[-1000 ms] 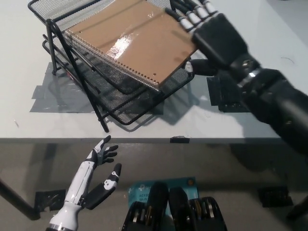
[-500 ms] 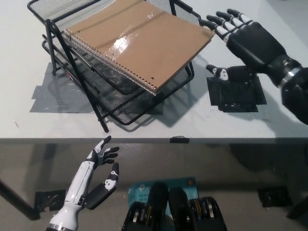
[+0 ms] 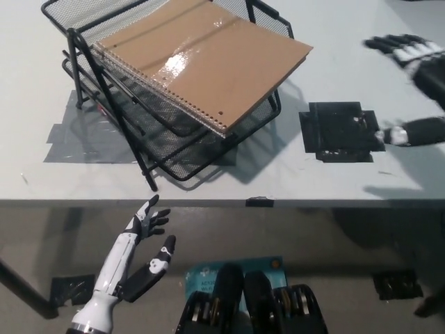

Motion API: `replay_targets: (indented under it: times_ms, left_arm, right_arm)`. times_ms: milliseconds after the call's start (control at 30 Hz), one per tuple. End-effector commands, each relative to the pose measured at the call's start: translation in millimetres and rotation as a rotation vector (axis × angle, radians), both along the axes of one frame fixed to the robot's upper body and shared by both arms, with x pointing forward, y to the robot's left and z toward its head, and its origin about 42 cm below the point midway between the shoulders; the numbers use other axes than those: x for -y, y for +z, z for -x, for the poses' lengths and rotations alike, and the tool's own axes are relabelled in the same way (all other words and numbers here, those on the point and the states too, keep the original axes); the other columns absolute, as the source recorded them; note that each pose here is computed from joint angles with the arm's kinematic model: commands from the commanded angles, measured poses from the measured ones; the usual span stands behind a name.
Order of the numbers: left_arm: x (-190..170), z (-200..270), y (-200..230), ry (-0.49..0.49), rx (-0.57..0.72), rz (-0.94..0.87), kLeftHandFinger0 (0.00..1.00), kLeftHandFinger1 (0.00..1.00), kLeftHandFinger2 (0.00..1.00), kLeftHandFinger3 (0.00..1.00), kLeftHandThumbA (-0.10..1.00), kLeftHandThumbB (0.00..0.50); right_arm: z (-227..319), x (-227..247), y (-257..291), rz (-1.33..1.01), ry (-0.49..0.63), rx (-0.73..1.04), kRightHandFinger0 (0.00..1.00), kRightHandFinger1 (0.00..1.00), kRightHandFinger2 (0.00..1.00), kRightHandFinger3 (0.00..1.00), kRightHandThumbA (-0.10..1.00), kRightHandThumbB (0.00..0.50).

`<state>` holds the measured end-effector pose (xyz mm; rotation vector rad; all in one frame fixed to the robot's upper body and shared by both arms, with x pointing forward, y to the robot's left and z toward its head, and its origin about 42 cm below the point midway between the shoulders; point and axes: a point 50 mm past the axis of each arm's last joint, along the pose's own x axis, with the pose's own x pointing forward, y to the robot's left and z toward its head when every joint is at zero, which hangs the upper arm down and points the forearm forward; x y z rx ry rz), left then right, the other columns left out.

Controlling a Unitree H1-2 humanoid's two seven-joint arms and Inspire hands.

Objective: A person hands a notebook to the robot and the robot grabs it with its right hand and places it in the file tray kept in the centre of the desk infront of it.

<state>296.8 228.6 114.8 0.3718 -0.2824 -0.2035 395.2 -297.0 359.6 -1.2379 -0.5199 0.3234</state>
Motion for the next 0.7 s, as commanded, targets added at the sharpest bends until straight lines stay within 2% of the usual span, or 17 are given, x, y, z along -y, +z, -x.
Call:
replay_targets:
  times_ms: [0, 67, 100, 133, 167, 200, 267, 300, 333, 367, 467, 567, 667]
  left_arm:
    - [-5.5, -5.5, 18.2, -0.012, 0.081, 0.047, 0.93, 0.96, 1.00, 1.00, 0.84, 0.258]
    - [-5.3, -3.2, 15.3, -0.021, 0.083, 0.059, 0.97, 1.00, 1.00, 1.00, 0.89, 0.267]
    - [-5.7, -0.5, 13.0, -0.025, 0.080, 0.062, 0.98, 1.00, 1.00, 1.00, 0.94, 0.281]
    - [-5.7, 0.4, 12.2, -0.026, 0.077, 0.063, 0.99, 1.00, 1.00, 1.00, 0.96, 0.291]
    - [-5.2, 1.5, 10.3, -0.024, 0.068, 0.070, 1.00, 1.00, 1.00, 1.00, 0.99, 0.310]
    - [-5.0, 2.0, 9.5, -0.024, 0.064, 0.074, 1.00, 1.00, 1.00, 1.00, 1.00, 0.326]
    - [-5.1, 4.3, 6.5, -0.020, 0.051, 0.089, 1.00, 1.00, 1.00, 1.00, 1.00, 0.351]
    - [-5.7, 5.4, 4.8, -0.018, 0.049, 0.091, 1.00, 1.00, 1.00, 1.00, 1.00, 0.372]
    - [-6.3, 7.7, 2.4, -0.017, 0.043, 0.094, 1.00, 1.00, 1.00, 1.00, 1.00, 0.385]
    - [-7.1, 10.1, -0.1, -0.017, 0.039, 0.097, 1.00, 1.00, 1.00, 1.00, 1.00, 0.397]
    - [-9.4, 18.6, -7.1, -0.018, 0.028, 0.104, 1.00, 1.00, 1.00, 1.00, 1.00, 0.389]
    - [-8.6, 24.4, -12.9, -0.025, 0.025, 0.114, 1.00, 1.00, 1.00, 1.00, 1.00, 0.390]
    - [-9.4, 32.5, -19.0, -0.019, 0.012, 0.128, 1.00, 1.00, 1.00, 1.00, 1.00, 0.399]
  right_arm:
    - [199.4, -5.8, 108.6, -0.560, 0.482, 0.634, 1.00, 1.00, 1.00, 1.00, 1.00, 0.427]
    - [196.8, -18.3, 73.3, -0.681, 0.543, 0.499, 1.00, 1.00, 1.00, 1.00, 0.96, 0.415]
    - [197.0, -32.0, 42.8, -0.774, 0.547, 0.394, 1.00, 1.00, 1.00, 1.00, 1.00, 0.424]
    - [198.2, -38.9, 29.7, -0.792, 0.528, 0.367, 1.00, 1.00, 1.00, 1.00, 1.00, 0.409]
    - [200.8, -54.7, 5.8, -0.842, 0.485, 0.295, 1.00, 1.00, 1.00, 1.00, 1.00, 0.445]
    - [201.8, -62.5, -2.9, -0.869, 0.472, 0.256, 1.00, 1.00, 1.00, 1.00, 1.00, 0.425]
    - [197.5, -80.0, -25.6, -0.940, 0.434, 0.147, 1.00, 1.00, 1.00, 1.00, 1.00, 0.442]
    - [193.7, -86.0, -42.4, -0.983, 0.413, 0.083, 1.00, 1.00, 1.00, 1.00, 1.00, 0.424]
    - [189.5, -91.6, -63.6, -1.010, 0.373, 0.013, 1.00, 1.00, 1.00, 1.00, 1.00, 0.375]
    - [183.9, -98.0, -88.0, -1.049, 0.334, -0.074, 1.00, 1.00, 1.00, 1.00, 1.00, 0.363]
    - [176.2, -112.3, -140.8, -1.164, 0.243, -0.271, 1.00, 1.00, 1.00, 1.00, 1.00, 0.367]
    - [169.1, -120.6, -175.4, -1.214, 0.149, -0.369, 1.00, 1.00, 1.00, 1.00, 1.00, 0.371]
    - [166.9, -125.0, -201.3, -1.236, 0.125, -0.466, 1.00, 1.00, 1.00, 1.00, 1.00, 0.356]
